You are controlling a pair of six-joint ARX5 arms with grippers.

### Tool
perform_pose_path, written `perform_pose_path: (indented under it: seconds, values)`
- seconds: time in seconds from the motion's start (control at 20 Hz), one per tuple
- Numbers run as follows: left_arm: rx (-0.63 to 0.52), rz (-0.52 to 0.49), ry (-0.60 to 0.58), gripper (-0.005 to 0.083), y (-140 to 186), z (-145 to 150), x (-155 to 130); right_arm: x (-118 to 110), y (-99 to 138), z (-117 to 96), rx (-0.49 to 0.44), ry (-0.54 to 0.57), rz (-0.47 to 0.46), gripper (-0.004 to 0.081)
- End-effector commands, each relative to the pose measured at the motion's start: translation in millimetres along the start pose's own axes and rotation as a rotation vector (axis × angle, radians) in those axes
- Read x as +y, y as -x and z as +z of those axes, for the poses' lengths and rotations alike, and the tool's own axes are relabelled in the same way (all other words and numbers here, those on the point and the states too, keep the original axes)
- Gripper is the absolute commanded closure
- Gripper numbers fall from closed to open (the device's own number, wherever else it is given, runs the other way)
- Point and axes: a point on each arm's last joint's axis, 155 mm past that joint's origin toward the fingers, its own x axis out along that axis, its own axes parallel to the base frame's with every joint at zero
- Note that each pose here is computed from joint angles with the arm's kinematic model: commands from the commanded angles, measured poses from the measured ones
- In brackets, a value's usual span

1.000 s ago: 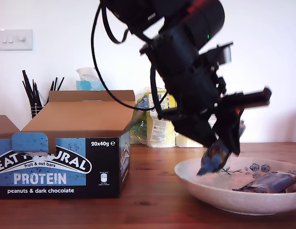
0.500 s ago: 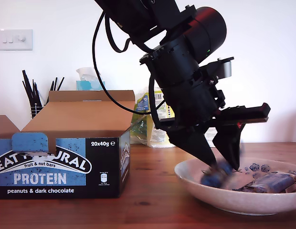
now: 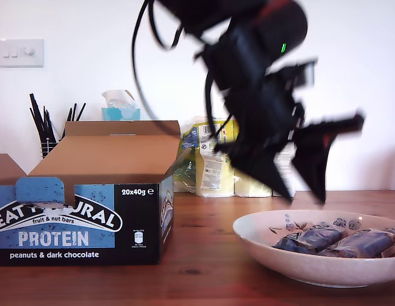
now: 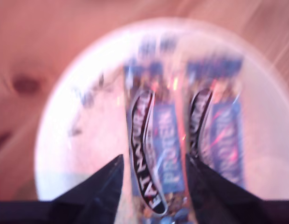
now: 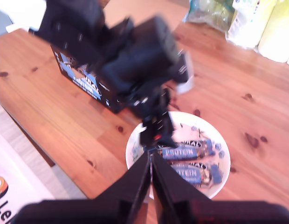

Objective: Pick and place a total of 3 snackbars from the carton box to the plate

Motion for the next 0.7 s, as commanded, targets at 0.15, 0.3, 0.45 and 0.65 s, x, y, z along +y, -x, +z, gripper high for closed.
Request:
perform_pose_path:
  seconds: [0.15, 0.3, 0.45, 0.65]
  values:
    - [-0.041, -0.012, -0.004, 0.0777, 68, 35, -6, -8, -5, -1, 0.03, 0.041, -0.042, 0.0783]
    - [0.012, 0.088, 0.016, 0.0788, 86, 21, 20, -7, -16, -1, 0.061, 0.05, -0.025, 0.0783]
    - [0.056, 0.154, 0.041, 0.0788, 93, 11, 45, 4, -27, 6, 0.062, 0.047, 0.04, 0.0783]
    - [0.057, 0.191, 0.075, 0.0788, 104, 7, 69, 3, -41, 13, 0.065, 0.054, 0.041, 0.0783]
